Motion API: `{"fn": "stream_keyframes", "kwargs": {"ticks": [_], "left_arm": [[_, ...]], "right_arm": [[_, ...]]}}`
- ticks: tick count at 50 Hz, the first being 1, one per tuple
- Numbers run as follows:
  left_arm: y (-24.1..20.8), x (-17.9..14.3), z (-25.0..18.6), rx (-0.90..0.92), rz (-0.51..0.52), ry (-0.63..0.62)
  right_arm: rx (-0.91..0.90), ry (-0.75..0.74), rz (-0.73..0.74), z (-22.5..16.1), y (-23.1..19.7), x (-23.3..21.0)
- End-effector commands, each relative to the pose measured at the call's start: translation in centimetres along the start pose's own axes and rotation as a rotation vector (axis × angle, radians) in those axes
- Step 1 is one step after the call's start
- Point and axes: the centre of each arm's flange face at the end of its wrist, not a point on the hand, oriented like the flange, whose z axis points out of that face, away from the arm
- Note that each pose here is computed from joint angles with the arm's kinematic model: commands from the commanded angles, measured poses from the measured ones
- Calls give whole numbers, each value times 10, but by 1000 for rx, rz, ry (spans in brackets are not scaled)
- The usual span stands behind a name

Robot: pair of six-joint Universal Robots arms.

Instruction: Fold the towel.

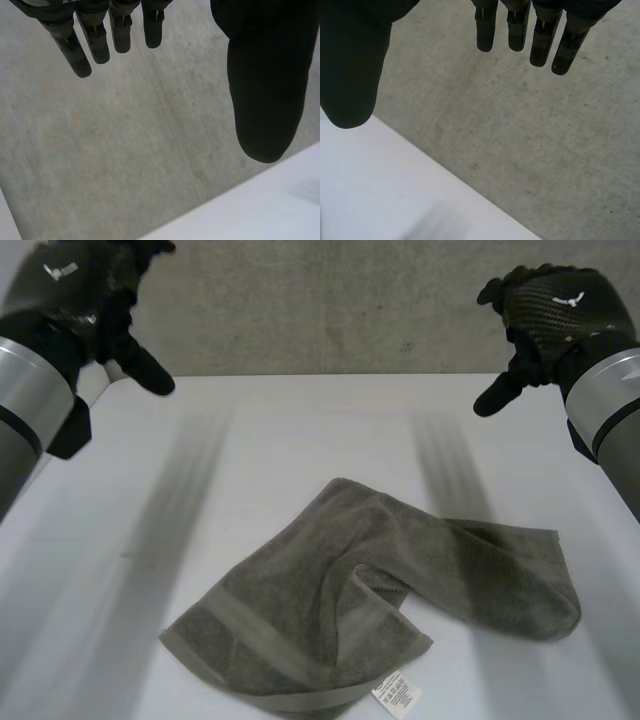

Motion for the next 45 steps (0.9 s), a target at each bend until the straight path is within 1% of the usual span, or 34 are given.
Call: {"fn": "stream_keyframes", "kwargs": {"ticks": [1, 2, 3, 4, 5, 6, 8, 9, 11, 14, 16, 17, 19, 20, 21, 25, 27, 29, 38, 45], "left_arm": [[56, 6, 0, -233, -41, 14], [69, 10, -5, -293, -78, 22], [69, 10, -5, -293, -78, 22], [83, 14, -11, -354, -109, 28], [97, 22, -20, -410, -127, 48], [97, 22, -20, -411, -127, 48], [114, 42, -44, -487, -135, 118], [114, 42, -44, -487, -135, 119], [123, 63, -66, -512, -123, 196], [125, 73, -74, -510, -117, 232], [129, 92, -85, -490, -113, 304], [129, 93, -85, -489, -113, 305], [139, 113, -90, -482, -107, 362], [139, 113, -90, -482, -107, 362], [145, 121, -89, -483, -104, 377], [156, 133, -83, -487, -93, 373], [171, 141, -76, -502, -75, 338], [176, 146, -72, -502, -72, 321], [200, 168, -56, -476, -51, 298], [217, 173, -56, -475, -20, 303]], "right_arm": [[-108, -102, -147, -2, 20, -11], [-143, -128, -174, -5, 24, -13], [-184, -149, -189, -8, 30, -14], [-184, -149, -189, -8, 30, -14], [-226, -168, -191, -12, 36, -15], [-226, -168, -191, -12, 37, -15], [-305, -184, -186, -16, 51, -14], [-306, -184, -186, -16, 52, -14], [-380, -164, -185, -17, 72, -3], [-411, -155, -179, -18, 82, 3], [-449, -152, -160, -20, 99, 10], [-449, -152, -160, -20, 99, 10], [-474, -138, -145, -22, 116, 16], [-474, -138, -145, -22, 117, 16], [-477, -120, -141, -22, 124, 20], [-464, -77, -137, -24, 136, 28], [-449, -48, -134, -28, 143, 33], [-452, -38, -132, -30, 148, 34], [-488, -33, -123, -39, 165, 33], [-489, -36, -121, -40, 167, 32]]}}
